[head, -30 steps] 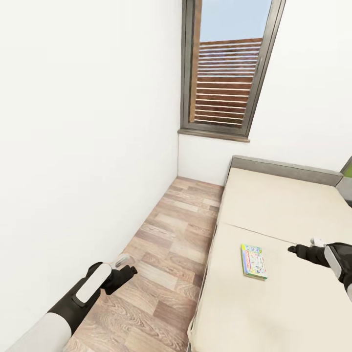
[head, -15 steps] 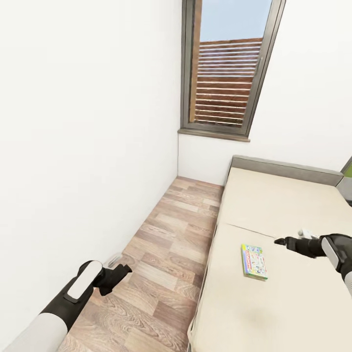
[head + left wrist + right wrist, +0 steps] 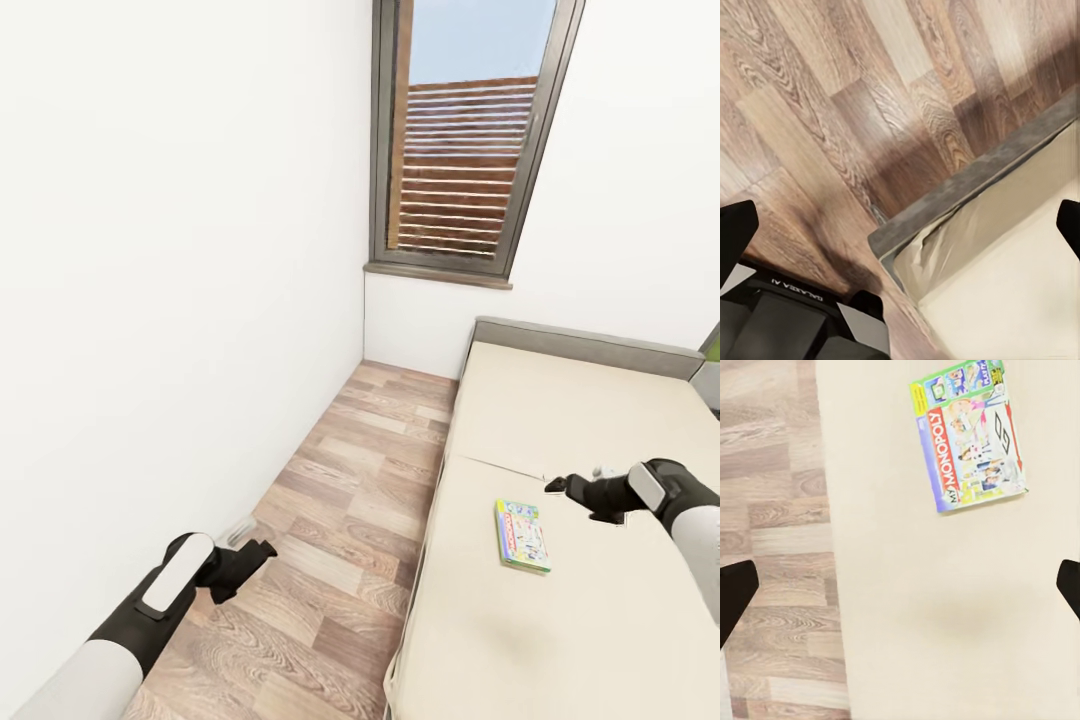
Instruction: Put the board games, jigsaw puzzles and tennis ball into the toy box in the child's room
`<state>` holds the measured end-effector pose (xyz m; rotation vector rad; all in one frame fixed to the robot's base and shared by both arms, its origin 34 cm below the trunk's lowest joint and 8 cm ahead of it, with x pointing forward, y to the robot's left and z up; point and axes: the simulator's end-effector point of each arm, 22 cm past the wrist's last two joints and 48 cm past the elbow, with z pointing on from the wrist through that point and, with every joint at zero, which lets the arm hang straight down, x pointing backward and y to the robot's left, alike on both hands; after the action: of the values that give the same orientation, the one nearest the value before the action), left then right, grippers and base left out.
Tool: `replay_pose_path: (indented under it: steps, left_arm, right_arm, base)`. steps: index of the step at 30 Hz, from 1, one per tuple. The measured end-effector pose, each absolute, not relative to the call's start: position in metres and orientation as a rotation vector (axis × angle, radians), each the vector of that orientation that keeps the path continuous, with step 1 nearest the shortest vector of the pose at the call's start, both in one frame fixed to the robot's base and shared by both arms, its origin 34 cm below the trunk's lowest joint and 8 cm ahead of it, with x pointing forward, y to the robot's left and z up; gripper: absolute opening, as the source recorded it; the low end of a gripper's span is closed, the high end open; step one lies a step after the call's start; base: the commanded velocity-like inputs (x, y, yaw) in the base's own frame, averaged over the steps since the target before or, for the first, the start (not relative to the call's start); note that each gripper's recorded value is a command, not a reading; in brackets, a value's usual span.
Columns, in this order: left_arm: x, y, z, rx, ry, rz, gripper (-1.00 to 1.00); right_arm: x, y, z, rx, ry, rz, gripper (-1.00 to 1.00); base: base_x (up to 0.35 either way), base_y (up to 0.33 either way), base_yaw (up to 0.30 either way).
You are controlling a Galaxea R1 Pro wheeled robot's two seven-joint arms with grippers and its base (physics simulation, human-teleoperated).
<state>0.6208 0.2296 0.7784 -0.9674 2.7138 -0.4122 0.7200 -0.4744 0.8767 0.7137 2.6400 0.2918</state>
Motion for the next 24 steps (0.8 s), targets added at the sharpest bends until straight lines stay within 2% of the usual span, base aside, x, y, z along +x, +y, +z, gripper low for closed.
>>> replay_pose_path:
  steps: [11,24]
  left_arm:
    - [0.643,0.194,0.783,-0.831,2.645,-0.637,1.00]
    - [0.651,0.193,0.770,-0.767,2.630,-0.630,1.00]
  right_arm:
    - [0.764,-0.478,0.894,0.688,2.475,0.265,1.00]
    - [0.768,-0.460,0.873,0.679,2.487,0.297,1.00]
  base:
    - [0.000,0.000,0.000]
    - [0.000,0.000,0.000]
